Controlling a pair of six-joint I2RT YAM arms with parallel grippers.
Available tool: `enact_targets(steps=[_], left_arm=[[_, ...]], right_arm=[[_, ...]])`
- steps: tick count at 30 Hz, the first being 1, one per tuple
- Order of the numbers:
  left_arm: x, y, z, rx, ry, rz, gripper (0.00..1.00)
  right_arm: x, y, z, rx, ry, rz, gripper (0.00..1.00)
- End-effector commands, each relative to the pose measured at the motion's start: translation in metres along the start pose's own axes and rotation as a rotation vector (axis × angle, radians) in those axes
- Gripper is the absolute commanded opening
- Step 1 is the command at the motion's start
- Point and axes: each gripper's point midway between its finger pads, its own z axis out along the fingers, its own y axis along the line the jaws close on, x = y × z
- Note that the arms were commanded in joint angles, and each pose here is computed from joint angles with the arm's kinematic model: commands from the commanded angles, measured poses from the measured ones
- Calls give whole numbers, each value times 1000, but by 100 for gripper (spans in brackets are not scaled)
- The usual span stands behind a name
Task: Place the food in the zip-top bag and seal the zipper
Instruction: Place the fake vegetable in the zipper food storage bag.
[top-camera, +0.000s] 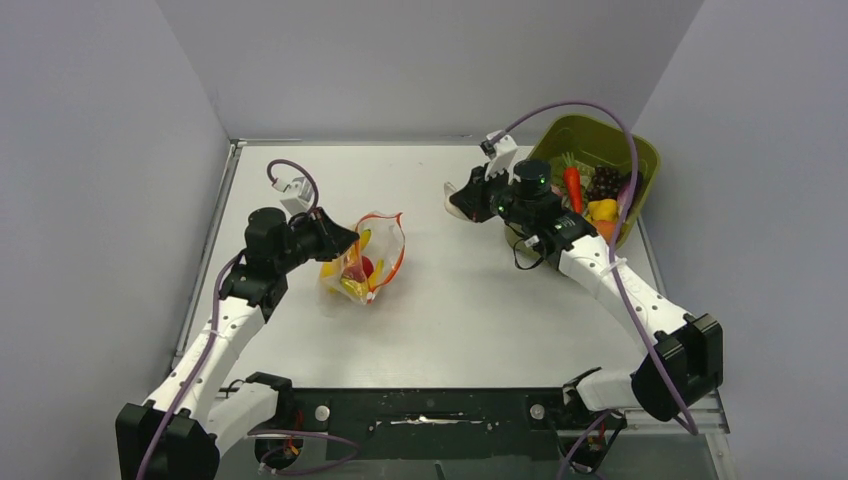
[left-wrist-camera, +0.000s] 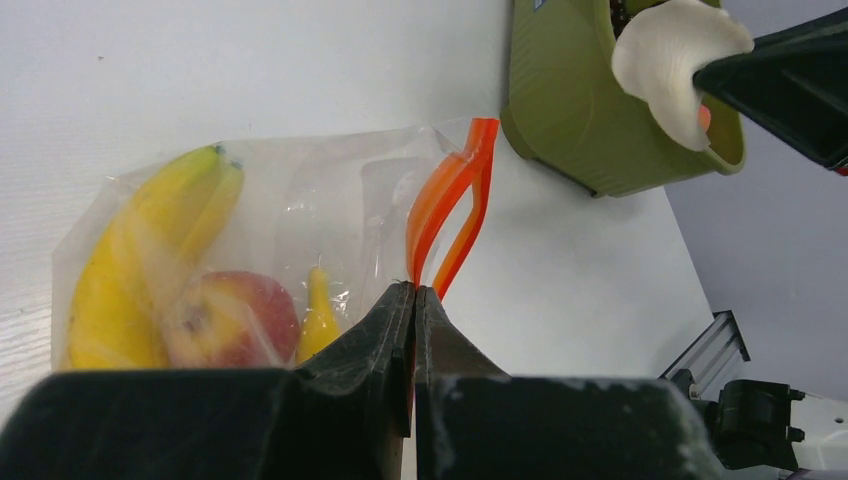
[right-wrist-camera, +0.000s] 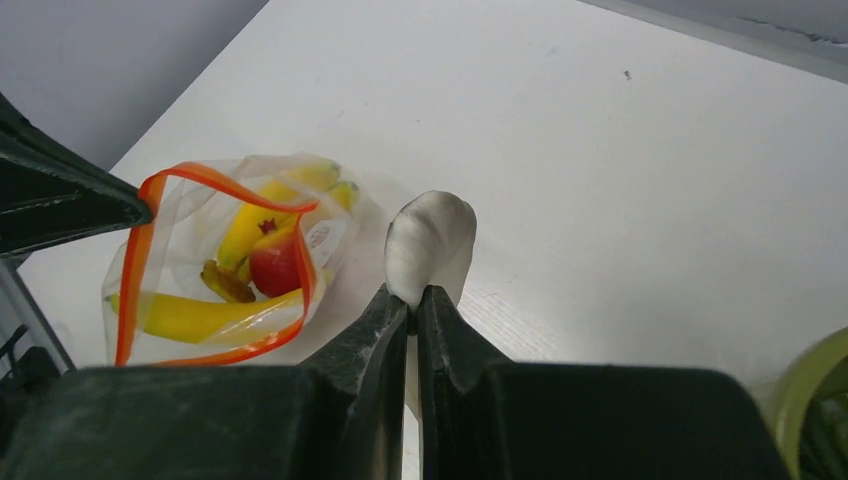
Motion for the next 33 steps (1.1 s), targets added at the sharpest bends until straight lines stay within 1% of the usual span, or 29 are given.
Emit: enact_targets(steps=[1, 6, 11, 17, 23, 26, 33], left_arm=[[-43, -29, -10, 78, -135, 45, 0], [-46, -34, -14, 109, -166, 73, 0], [-46, -38, -16, 127, -161, 106, 0], [-41, -37, -20, 123, -154, 125, 0], [-36, -35, -19, 129, -141, 126, 0], [-33, -37, -18, 143, -130, 123, 0], [-32, -46, -21, 185, -120, 115, 0]], right_arm=[[-23, 39, -5, -103, -123, 63, 0], [-2, 68, 8, -164, -78, 106, 0], [14, 101, 24, -197, -47, 218, 0], [21, 132, 44, -239, -22, 277, 0], [22, 141, 51, -235, -29, 294, 0], [24, 146, 54, -246, -44, 311, 2], [24, 151, 66, -236, -75, 347, 3]])
